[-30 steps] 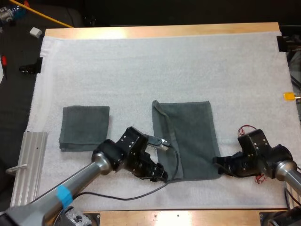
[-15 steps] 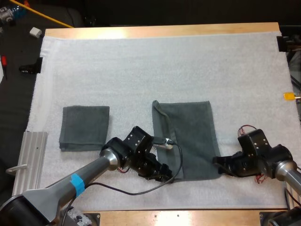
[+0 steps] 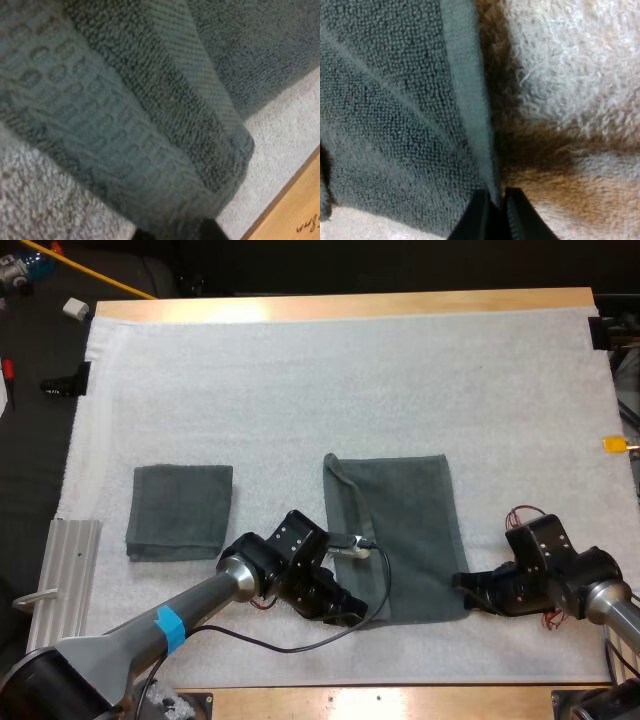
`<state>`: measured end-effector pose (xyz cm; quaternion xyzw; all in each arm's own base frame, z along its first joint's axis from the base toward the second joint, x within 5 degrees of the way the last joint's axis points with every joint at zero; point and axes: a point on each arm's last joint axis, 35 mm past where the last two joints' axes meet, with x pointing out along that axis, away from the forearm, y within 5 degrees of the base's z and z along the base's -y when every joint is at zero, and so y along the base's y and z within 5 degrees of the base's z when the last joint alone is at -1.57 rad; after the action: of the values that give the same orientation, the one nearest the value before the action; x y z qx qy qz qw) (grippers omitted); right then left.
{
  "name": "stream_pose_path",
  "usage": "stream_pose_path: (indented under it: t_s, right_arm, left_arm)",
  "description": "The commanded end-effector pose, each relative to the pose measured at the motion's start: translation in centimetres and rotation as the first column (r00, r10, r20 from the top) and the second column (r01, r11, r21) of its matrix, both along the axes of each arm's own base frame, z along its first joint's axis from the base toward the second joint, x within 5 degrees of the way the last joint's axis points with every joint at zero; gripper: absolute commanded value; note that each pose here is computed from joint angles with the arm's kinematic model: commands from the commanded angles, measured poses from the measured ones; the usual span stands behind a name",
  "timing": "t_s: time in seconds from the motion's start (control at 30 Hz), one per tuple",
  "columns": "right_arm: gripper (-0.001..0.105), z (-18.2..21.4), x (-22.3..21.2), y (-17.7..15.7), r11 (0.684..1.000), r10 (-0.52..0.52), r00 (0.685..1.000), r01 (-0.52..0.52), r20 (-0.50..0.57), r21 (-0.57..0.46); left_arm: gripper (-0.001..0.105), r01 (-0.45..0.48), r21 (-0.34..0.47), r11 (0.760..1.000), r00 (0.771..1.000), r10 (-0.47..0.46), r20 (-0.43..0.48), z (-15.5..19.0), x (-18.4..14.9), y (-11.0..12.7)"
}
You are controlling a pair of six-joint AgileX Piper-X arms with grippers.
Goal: Pick towel from pile, fold and stack
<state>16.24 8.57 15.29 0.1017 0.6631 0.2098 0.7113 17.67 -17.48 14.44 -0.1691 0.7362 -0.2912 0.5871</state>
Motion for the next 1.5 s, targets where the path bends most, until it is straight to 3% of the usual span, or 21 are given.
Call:
stream_pose_path:
  t_s: [0.0,0.07,0.37,0.67,0.83,0.97,1.17,1.47]
  right_arm:
    - [0.0,0.0,-0.1,0.0,1.0,0.009,1.0,-0.009,-0.002,0.0]
    - [0.001,0.0,-0.1,0.0,1.0,0.014,1.0,-0.014,-0.004,0.004]
    - [0.0,3.0,-2.0,-0.9,0.999,0.03,1.0,-0.03,0.005,-0.012]
    - [0.0,5.8,-4.6,-2.0,1.0,0.007,1.0,-0.007,0.009,0.007]
    - [0.0,6.1,-4.1,-1.6,0.997,-0.021,0.999,0.017,0.039,0.078]
    - [0.0,6.2,-2.6,-0.9,0.985,-0.116,0.991,0.105,0.073,0.139]
    - [0.0,5.2,0.5,0.4,0.953,-0.234,0.969,0.214,0.075,0.217]
    - [0.0,2.6,4.3,1.9,0.901,-0.372,0.926,0.343,0.068,0.266]
  left_arm:
    - [0.008,0.001,0.003,1.0,1.0,-0.001,0.001,0.1,-0.1,-0.1]
    - [0.0,0.008,0.01,1.0,1.0,-0.008,0.005,0.2,-0.2,0.0]
    - [0.0,0.137,0.083,0.987,0.98,-0.147,0.132,3.9,-2.4,2.2]
    - [0.0,0.191,0.103,0.976,0.96,-0.207,0.187,6.7,-4.8,3.1]
    - [0.0,0.198,0.021,0.98,0.961,-0.198,0.193,6.6,-4.2,2.4]
    - [0.0,0.158,-0.035,0.987,0.972,-0.149,0.183,6.0,-2.9,2.0]
    - [0.0,0.008,-0.154,0.988,0.991,0.013,0.135,4.9,0.6,3.1]
    - [0.0,-0.198,-0.247,0.949,0.965,0.233,0.122,3.5,5.0,5.9]
